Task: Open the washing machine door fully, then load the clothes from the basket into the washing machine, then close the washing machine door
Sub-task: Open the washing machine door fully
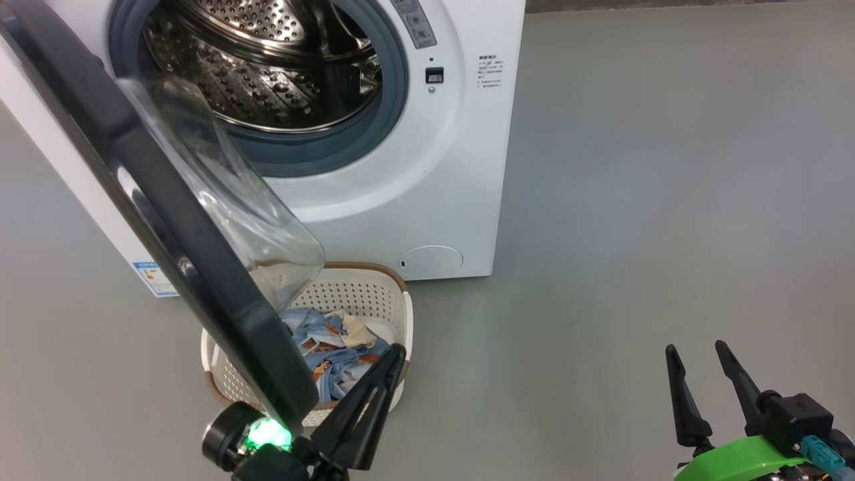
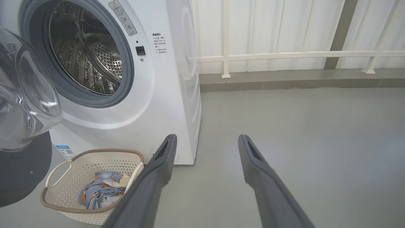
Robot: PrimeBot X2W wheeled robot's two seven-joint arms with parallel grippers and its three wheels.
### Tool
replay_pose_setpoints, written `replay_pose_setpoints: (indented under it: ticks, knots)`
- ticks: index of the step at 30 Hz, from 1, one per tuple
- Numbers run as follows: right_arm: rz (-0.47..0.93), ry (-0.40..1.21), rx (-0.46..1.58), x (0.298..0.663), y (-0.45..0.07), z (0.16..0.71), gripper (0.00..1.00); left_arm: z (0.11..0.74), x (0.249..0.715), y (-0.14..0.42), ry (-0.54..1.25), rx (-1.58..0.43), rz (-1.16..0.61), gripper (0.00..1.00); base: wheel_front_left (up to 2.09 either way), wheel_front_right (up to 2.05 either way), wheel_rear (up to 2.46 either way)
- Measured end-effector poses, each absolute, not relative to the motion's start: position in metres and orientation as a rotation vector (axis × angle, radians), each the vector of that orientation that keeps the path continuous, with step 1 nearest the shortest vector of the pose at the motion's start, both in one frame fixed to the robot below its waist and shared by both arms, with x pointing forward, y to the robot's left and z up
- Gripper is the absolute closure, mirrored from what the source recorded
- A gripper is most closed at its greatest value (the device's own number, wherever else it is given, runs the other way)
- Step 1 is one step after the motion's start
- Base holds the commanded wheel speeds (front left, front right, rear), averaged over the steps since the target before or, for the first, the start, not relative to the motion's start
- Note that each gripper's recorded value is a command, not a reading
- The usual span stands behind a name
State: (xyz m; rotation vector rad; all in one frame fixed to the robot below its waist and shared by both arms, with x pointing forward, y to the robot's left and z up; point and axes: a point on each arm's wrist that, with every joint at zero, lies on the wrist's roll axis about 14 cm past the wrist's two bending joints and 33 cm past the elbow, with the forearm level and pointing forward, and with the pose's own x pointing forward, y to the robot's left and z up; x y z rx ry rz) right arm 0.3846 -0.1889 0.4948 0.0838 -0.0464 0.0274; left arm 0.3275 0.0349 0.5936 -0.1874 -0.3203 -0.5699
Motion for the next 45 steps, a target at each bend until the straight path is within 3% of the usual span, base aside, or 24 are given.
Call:
replay_pose_setpoints:
  ticks: [13, 45]
  knots:
    - [0.021, -0.043, 0.095, 0.388, -0.190, 0.493, 0.00, 0.545, 0.350, 0.064, -0.168, -0.203, -0.442, 1.00, 0.00, 0.00, 0.00]
    - [0.043, -0.011, 0.115, 0.390, -0.181, 0.483, 0.00, 0.528, 0.369, 0.094, -0.125, -0.226, -0.317, 1.00, 0.00, 0.00, 0.00]
